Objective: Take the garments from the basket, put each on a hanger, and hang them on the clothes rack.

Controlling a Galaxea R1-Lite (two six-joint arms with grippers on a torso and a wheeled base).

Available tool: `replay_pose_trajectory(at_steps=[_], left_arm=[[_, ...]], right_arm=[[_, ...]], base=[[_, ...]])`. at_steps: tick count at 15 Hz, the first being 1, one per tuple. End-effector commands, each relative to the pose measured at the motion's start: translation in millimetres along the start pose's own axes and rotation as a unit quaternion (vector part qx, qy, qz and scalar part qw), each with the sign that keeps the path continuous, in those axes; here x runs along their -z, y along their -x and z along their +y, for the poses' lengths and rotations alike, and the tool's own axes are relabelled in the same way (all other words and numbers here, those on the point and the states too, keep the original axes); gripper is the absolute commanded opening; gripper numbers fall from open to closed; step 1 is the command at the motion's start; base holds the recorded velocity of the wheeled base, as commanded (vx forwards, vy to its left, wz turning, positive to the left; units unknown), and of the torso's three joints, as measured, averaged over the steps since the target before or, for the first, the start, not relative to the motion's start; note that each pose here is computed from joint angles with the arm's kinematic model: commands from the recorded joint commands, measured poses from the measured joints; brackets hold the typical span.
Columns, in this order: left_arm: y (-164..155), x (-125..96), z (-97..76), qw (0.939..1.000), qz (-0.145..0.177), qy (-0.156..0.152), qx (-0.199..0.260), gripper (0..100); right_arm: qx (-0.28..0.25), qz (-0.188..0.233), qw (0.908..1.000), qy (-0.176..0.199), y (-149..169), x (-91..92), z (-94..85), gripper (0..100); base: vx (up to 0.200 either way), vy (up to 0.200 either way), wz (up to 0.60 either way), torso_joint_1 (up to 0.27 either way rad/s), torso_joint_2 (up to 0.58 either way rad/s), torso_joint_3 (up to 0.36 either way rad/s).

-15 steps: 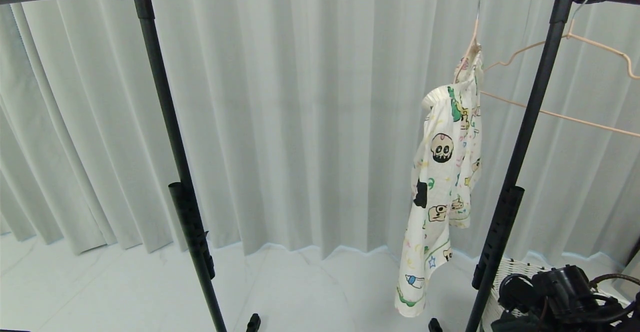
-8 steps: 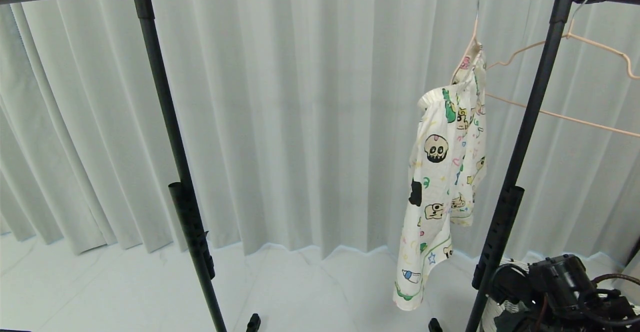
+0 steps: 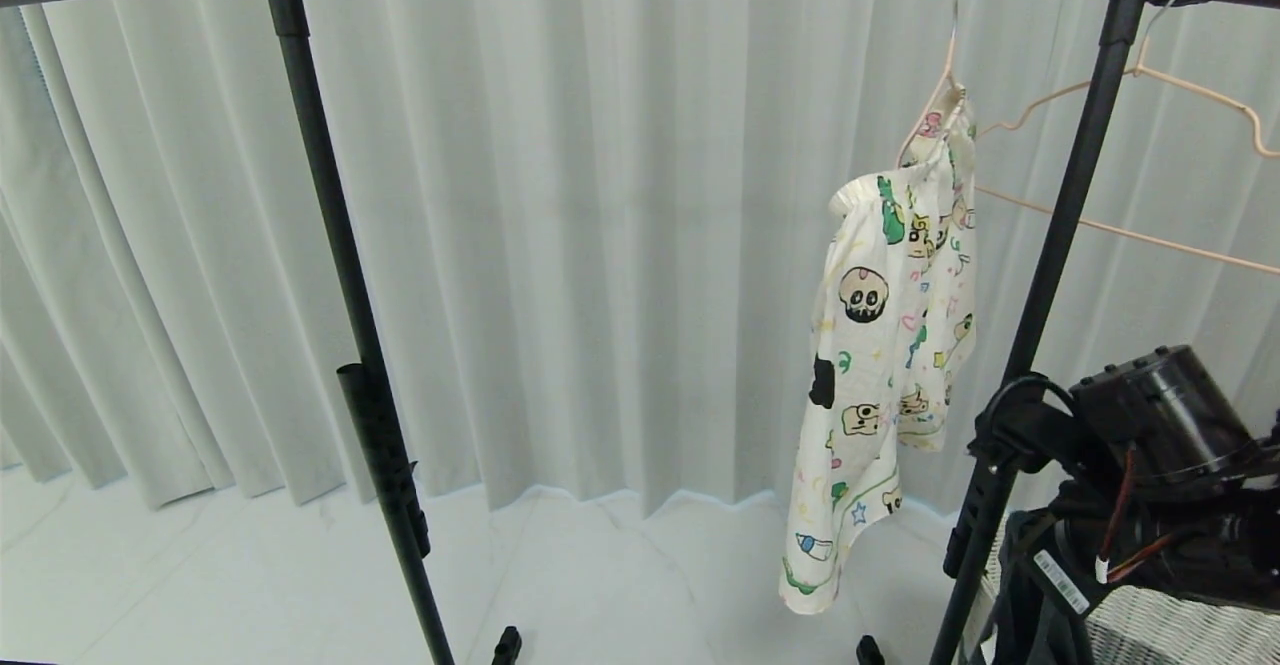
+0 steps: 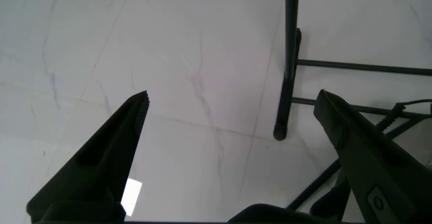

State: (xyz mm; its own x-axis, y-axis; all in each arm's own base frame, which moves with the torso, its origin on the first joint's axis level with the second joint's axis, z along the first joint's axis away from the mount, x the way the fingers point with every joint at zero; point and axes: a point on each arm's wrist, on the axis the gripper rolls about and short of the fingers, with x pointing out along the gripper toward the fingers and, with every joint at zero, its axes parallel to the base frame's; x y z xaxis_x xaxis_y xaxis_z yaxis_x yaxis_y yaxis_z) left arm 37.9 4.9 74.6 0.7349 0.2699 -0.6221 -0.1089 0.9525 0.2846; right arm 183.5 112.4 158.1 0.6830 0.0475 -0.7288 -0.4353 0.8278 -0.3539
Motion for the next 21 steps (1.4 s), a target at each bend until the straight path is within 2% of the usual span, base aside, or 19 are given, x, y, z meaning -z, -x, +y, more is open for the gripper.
replay_pose_trajectory(at_steps=[1, 6, 8, 11, 13, 14, 15, 16, 17, 18, 19, 20, 21], left_arm=[[2, 1, 0.6, 0.9999, -0.013, 0.004, -0.002, 100], [4, 1, 1.2, 0.9996, -0.026, 0.008, -0.003, 100], [4, 1, 1.2, 0.9996, -0.026, 0.008, -0.003, 100], [5, 2, 1.4, 0.9995, -0.031, 0.009, -0.002, 100], [6, 2, 0.7, 0.9991, -0.038, 0.010, 0.018, 100], [7, 2, 0.3, 0.9984, -0.047, 0.012, 0.031, 100], [10, 3, -1.2, 0.9941, -0.074, 0.007, 0.079, 100], [16, 5, -2.5, 0.9844, -0.115, -0.004, 0.133, 100], [20, 7, -2.6, 0.9767, -0.147, -0.027, 0.154, 100], [22, 8, -2.5, 0.9710, -0.168, -0.040, 0.165, 100], [28, 3, -1.2, 0.9622, -0.197, -0.046, 0.182, 100], [33, -5, 0.5, 0.9561, -0.214, -0.047, 0.195, 100], [42, -24, 3.7, 0.9438, -0.238, -0.050, 0.224, 100]], right_arm=[[-0.021, -0.070, 0.9972, -0.017, 38, -17.5, 2.9, 0], [-0.070, -0.129, 0.9886, -0.032, 67, -41.4, 20.7, 0], [-0.089, -0.140, 0.9853, -0.039, 73, -46.5, 29.2, 0], [-0.139, -0.152, 0.9771, -0.052, 81, -58.7, 56.6, 0], [-0.174, -0.168, 0.9679, -0.067, 82, -74.4, 82.6, 0], [-0.182, -0.174, 0.9652, -0.070, 82, -79.1, 89.4, 0], [-0.187, -0.184, 0.9621, -0.074, 80, -87.4, 95.4, 0], [-0.191, -0.193, 0.9594, -0.077, 79, -96.0, 99.4, 0], [-0.198, -0.199, 0.9564, -0.080, 81, -101.6, 100.4, 0], [-0.207, -0.203, 0.9536, -0.082, 82, -104.3, 99.9, 0], [-0.217, -0.207, 0.9504, -0.083, 85, -106.6, 98.2, 0], [-0.219, -0.209, 0.9494, -0.084, 85, -107.1, 97.5, 0], [-0.225, -0.217, 0.9457, -0.089, 87, -108.6, 95.9, 0]], base=[[-0.200, 0.000, 0.00, 0.012, -0.01, -0.007], [-0.200, 0.000, 0.00, 0.000, 0.00, 0.004], [-0.200, 0.000, 0.00, 0.005, 0.00, 0.000], [-0.200, 0.000, 0.00, 0.001, 0.00, 0.002], [-0.100, 0.000, 0.00, 0.001, 0.00, 0.004], [0.000, 0.000, 0.00, 0.000, 0.00, 0.000], [0.000, 0.000, 0.00, 0.000, 0.00, 0.000], [0.000, 0.000, 0.00, 0.000, 0.00, 0.000], [0.000, 0.000, 0.00, 0.000, 0.00, 0.000], [0.000, 0.000, 0.00, 0.000, 0.00, 0.000], [0.000, 0.000, 0.00, 0.000, 0.00, 0.000], [0.000, 0.000, 0.00, 0.000, 0.00, 0.000], [0.000, 0.000, 0.00, 0.000, 0.00, 0.000]])
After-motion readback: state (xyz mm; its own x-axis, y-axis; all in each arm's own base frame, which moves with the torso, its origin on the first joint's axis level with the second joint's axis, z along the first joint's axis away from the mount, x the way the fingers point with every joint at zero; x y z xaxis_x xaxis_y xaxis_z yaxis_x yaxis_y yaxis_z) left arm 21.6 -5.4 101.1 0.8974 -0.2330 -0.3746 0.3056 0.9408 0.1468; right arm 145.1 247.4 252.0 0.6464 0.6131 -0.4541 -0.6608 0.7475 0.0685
